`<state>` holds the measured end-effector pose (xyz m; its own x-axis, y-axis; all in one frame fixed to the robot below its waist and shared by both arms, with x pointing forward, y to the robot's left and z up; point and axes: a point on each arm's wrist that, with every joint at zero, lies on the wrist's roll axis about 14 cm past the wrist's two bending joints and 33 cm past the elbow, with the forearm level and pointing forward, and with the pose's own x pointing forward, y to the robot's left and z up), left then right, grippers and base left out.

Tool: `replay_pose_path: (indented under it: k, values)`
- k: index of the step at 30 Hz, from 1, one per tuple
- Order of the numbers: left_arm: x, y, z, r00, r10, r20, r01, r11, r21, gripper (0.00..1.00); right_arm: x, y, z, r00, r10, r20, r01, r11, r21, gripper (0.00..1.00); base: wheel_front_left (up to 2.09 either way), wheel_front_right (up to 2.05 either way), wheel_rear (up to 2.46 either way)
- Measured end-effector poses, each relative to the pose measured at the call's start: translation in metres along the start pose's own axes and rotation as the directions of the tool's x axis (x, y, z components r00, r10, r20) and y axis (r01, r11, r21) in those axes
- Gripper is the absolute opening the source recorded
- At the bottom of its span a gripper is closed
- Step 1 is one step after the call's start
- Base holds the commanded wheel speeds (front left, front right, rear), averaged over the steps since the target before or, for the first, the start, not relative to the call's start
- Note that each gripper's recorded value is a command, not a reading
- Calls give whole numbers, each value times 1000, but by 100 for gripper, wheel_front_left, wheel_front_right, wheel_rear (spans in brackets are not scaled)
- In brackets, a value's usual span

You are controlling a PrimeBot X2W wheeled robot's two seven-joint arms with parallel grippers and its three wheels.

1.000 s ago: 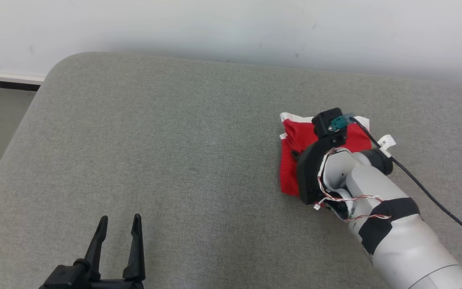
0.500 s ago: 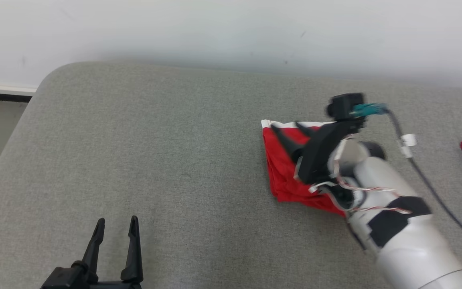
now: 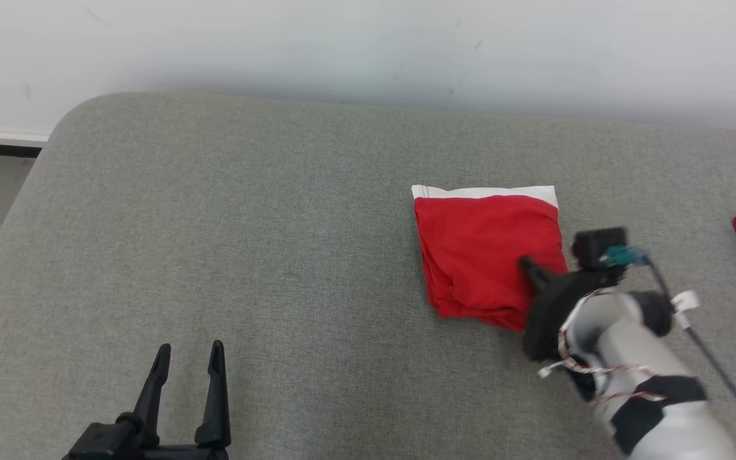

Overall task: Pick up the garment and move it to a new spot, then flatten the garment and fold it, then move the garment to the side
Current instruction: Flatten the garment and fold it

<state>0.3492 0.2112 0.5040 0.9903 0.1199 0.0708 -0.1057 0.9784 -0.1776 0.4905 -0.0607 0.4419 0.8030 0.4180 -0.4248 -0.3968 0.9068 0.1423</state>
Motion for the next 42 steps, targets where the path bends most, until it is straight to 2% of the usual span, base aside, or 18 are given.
replay_pose_path:
  k: [9,14,19,23,24,25,26,27,34,38,42]
  values:
    - [0,5,2,1000,12,7,-12,1000,3,100,1,84,-30,983,178,-36,-179,982,-50,0,0,0,0]
    - [0,5,4,1000,11,12,-11,1000,3,100,-3,105,-38,970,234,-64,-238,969,-67,0,0,0,0]
    - [-1,6,6,1000,11,18,-11,1000,7,100,-15,141,-24,941,339,-5,-338,941,33,0,0,0,0]
    - [-2,7,8,1000,12,25,-12,1000,13,100,-22,142,6,932,339,126,-351,933,86,0,0,0,0]
    - [-2,7,9,1000,13,27,-13,1000,16,100,-24,139,14,931,326,165,-344,935,89,8,0,0,0]
    - [-3,8,9,1000,14,28,-14,1000,16,100,-26,134,21,929,312,198,-334,939,86,24,0,0,0]
    - [-3,7,8,1000,12,27,-13,1000,17,100,-28,128,27,929,294,226,-319,944,83,49,0,0,0]
    - [-3,7,9,1000,11,28,-12,1000,20,100,-31,120,34,927,270,260,-301,950,85,100,0,0,0]
    - [1,-2,13,999,-22,43,21,999,25,100,-68,37,59,900,65,431,-105,992,70,100,0,0,0]
    - [5,-13,15,997,-56,50,55,998,26,100,-98,-11,58,881,-58,469,21,996,84,100,0,0,0]
    - [10,-23,15,995,-84,53,82,996,28,100,-124,-47,42,880,-152,450,128,988,83,100,0,0,0]
